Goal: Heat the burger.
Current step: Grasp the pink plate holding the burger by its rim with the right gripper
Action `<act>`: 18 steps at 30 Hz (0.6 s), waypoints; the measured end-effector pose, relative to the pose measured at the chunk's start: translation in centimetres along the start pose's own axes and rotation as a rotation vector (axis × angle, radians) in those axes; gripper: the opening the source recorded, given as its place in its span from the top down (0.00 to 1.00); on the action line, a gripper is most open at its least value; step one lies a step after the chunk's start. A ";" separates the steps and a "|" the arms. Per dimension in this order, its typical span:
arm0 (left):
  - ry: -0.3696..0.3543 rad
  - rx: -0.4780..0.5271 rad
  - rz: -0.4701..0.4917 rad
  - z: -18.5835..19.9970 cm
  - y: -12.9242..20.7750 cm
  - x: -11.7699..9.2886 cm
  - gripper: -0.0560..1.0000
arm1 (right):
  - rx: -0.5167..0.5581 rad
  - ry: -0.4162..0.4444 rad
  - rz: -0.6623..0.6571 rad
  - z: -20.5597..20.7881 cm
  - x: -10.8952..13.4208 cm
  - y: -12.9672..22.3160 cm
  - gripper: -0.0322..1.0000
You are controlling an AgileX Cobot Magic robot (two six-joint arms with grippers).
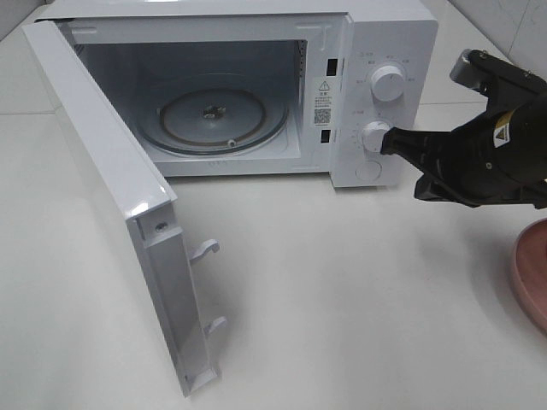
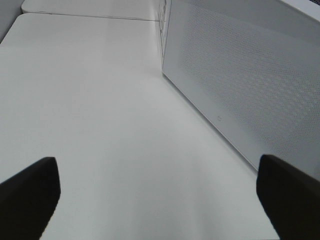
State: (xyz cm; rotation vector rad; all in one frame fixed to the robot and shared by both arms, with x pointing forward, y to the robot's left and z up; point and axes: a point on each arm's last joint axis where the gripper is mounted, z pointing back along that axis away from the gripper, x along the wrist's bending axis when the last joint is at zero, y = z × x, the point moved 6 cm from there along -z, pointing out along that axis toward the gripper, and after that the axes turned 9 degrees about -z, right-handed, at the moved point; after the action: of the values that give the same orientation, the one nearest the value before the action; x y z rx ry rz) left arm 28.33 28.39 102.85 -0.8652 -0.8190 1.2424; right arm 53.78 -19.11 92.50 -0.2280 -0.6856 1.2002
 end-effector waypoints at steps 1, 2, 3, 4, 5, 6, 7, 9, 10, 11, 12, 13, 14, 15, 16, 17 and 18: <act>0.000 0.000 0.000 0.0 0.0 0.0 0.01 | 0.022 0.028 0.057 0.6 -0.4 0.2 0.95; 0.000 0.000 0.000 0.0 0.0 0.0 0.01 | 0.022 0.028 0.057 0.6 -0.4 0.2 0.95; 0.000 0.000 0.000 0.0 0.0 0.0 0.01 | 0.029 0.038 0.090 0.8 -0.4 0.2 0.95; 0.000 0.000 0.000 0.0 0.0 0.0 0.01 | 0.051 0.064 0.155 1.5 -0.6 0.1 0.95; 0.000 0.000 0.000 0.0 0.0 0.0 0.01 | 0.051 0.064 0.155 1.5 -0.6 0.1 0.95; 0.000 0.000 0.000 0.0 0.0 0.0 0.01 | 0.059 0.072 0.181 1.8 -0.6 0.0 0.94; 0.000 0.000 0.000 0.0 0.0 0.0 0.01 | 0.085 0.096 0.244 2.4 -0.7 -0.1 0.94; 0.000 0.000 0.000 0.0 0.0 0.0 0.01 | 0.112 0.119 0.301 2.9 -0.9 -0.2 0.93; 0.000 0.000 0.000 0.0 0.0 0.0 0.01 | 0.112 0.119 0.301 2.9 -0.9 -0.2 0.93; 0.000 0.000 0.000 0.0 0.0 0.0 0.01 | 0.141 0.138 0.360 3.2 -1.0 -0.2 0.92; 0.000 0.000 0.000 0.0 0.0 0.0 0.01 | 0.156 0.147 0.391 3.4 -1.1 -0.2 0.92; 0.000 0.000 0.000 0.0 0.0 0.0 0.01 | 0.156 0.147 0.391 3.4 -1.1 -0.2 0.92; 0.000 0.000 0.000 0.0 0.0 0.0 0.01 | 0.186 0.162 0.453 3.7 -1.2 -0.2 0.91; 0.000 0.000 0.000 0.0 0.0 0.0 0.01 | 0.186 0.162 0.453 3.7 -1.2 -0.2 0.91; 0.000 0.000 0.000 0.0 0.0 0.0 0.01 | 0.212 0.173 0.508 4.0 -1.3 -0.3 0.91; 0.000 0.000 0.000 0.0 0.0 0.0 0.01 | 0.223 0.175 0.543 4.1 -1.3 -0.3 0.90; 0.000 0.000 0.000 0.0 0.0 0.0 0.01 | 0.223 0.175 0.543 4.1 -1.3 -0.3 0.90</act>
State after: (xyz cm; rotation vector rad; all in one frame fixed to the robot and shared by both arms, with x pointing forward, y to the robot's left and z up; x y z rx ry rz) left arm 28.33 28.39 102.85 -0.8652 -0.8190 1.2424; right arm 51.32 -21.21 95.42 -0.3406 -0.3363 1.7391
